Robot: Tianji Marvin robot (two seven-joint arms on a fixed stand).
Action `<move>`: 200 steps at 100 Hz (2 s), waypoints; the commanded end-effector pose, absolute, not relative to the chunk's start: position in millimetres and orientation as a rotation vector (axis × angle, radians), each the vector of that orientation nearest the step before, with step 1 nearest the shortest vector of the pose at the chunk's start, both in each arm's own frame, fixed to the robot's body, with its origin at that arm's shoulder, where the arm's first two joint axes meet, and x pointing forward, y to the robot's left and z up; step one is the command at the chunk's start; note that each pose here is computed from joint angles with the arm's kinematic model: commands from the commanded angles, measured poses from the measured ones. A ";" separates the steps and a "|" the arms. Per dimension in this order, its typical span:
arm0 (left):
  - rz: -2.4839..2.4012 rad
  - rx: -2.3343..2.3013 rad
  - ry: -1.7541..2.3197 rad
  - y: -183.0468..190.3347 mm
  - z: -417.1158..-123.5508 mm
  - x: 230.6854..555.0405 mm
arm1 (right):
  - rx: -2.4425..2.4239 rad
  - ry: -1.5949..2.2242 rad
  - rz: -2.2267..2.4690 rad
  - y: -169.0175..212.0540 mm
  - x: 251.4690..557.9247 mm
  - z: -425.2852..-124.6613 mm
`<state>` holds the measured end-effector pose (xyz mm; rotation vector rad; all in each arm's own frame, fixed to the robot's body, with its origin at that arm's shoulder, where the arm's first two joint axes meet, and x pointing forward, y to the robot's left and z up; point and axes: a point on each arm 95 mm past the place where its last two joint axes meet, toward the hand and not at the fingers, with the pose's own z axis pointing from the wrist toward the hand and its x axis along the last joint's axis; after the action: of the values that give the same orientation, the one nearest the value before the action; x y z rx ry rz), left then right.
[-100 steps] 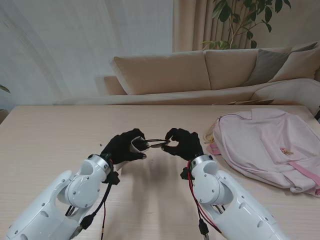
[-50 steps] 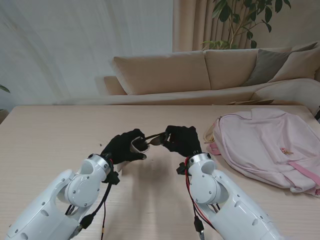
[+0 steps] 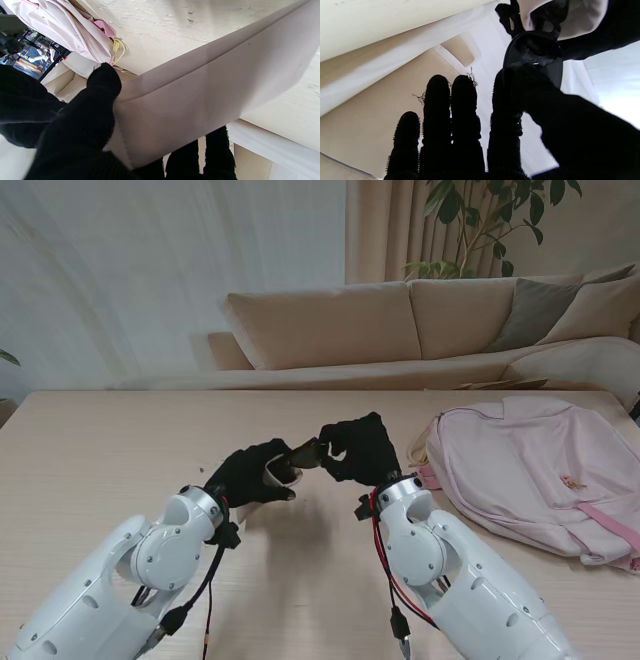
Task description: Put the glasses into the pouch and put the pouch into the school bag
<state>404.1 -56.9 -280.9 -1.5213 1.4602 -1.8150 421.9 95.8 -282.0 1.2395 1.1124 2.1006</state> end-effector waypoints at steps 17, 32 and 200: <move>-1.830 -1.516 1.491 -64.2 -279.5 405.5 | 1.130 1.193 2.142 108.2 419.9 -269.1; -1.838 -1.514 1.490 -65.5 -279.4 404.6 | 1.055 1.242 2.129 115.3 420.1 -269.2; -1.865 -1.527 1.370 -64.7 -272.0 400.1 | 1.077 1.310 2.125 121.9 379.4 -292.3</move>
<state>402.7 -59.4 -275.0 -1.5252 1.3638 -1.8421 381.2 117.7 -288.3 1.0721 1.2811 2.1355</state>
